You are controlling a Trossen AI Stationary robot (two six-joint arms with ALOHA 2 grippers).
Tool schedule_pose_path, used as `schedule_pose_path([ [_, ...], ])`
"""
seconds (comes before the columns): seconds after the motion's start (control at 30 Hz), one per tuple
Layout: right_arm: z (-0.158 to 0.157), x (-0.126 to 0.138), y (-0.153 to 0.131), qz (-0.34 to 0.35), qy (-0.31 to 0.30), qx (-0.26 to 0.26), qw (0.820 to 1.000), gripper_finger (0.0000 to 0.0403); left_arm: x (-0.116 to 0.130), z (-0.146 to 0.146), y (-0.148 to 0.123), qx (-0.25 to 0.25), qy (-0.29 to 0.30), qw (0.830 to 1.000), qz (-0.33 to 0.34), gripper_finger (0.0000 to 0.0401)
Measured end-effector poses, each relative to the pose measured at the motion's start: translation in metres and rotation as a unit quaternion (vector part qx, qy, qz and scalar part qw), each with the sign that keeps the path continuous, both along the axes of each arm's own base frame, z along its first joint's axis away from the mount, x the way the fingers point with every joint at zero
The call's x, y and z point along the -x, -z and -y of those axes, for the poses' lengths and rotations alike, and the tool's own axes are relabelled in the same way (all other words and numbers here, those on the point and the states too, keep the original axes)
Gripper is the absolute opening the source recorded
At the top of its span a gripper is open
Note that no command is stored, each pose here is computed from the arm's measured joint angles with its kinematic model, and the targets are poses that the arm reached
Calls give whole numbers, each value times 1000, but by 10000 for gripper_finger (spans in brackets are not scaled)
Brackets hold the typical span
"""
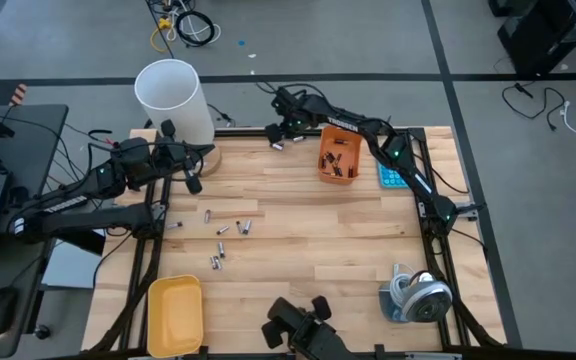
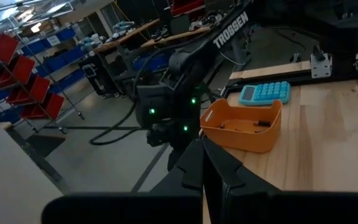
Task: Sort batteries
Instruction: Put the black battery into the orange bin
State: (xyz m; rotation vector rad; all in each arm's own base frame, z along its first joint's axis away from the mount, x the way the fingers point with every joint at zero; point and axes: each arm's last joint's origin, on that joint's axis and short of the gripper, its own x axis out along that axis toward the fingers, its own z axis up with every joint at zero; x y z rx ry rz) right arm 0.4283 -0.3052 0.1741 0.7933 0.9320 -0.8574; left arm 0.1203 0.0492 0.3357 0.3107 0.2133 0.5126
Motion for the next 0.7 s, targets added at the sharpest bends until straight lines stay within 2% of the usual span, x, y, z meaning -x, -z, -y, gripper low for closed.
schedule_pose_path([
  [0.5, 8, 7, 22, -3, 27, 12, 1000, 0, 0, 0, 0, 0, 0, 1000, 0, 1],
  [0.6, 7, 9, 25, -5, 28, 8, 1000, 0, 0, 0, 0, 0, -1, 1000, 0, 1],
  [0.7, 4, 9, 28, 4, 16, -25, 1000, 0, 0, 0, 0, 0, -1, 1000, 0, 1],
])
